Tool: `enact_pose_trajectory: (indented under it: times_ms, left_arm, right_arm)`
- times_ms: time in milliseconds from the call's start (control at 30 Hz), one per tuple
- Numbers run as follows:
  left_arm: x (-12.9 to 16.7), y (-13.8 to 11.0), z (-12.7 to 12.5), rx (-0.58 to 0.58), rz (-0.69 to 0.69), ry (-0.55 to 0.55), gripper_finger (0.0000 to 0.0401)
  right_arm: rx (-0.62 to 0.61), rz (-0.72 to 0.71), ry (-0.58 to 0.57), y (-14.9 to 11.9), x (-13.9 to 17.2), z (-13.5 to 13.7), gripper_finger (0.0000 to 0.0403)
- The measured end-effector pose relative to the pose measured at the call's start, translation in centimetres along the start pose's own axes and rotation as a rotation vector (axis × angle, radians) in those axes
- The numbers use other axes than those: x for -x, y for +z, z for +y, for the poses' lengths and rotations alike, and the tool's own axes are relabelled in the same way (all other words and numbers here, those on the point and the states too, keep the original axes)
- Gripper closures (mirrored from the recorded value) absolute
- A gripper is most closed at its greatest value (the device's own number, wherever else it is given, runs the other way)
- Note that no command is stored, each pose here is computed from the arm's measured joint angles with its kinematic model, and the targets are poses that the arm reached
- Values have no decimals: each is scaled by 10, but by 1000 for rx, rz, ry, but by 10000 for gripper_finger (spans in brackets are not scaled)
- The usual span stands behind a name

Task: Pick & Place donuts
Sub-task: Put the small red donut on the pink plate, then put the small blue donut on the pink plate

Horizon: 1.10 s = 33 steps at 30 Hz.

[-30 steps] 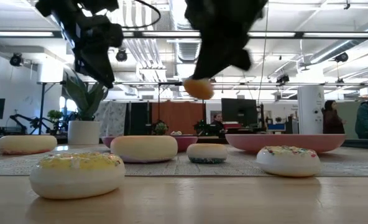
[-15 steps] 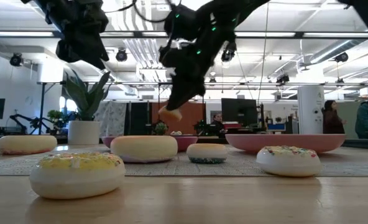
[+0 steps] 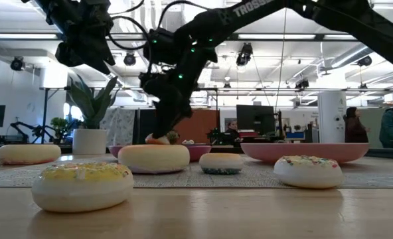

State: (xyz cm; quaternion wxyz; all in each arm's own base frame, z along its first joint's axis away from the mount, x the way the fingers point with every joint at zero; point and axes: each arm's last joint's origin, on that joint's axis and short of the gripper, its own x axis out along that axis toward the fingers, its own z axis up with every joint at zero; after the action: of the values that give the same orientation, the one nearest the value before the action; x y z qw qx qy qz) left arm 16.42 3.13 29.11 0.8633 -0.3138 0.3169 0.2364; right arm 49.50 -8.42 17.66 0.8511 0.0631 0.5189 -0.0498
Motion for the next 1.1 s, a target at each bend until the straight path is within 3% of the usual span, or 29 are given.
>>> enact_pose_trajectory:
  times_ms: [267,500,733,933,1100]
  left_arm:
    - [9,-7,4,15,30,13,289]
    - [13,-8,3,16,20,-9,289]
    - [14,-11,0,-6,32,-26,289]
    - [8,-19,1,-26,60,-19,289]
    - [2,-25,3,-37,78,-14,289]
  right_arm:
    - [5,55,-138,0,1,-4,271]
    - [79,25,-120,4,19,8,208]
    - [189,33,32,-5,58,43,196]
    - [289,127,76,-52,76,88,206]
    - [370,63,80,-92,100,135,215]
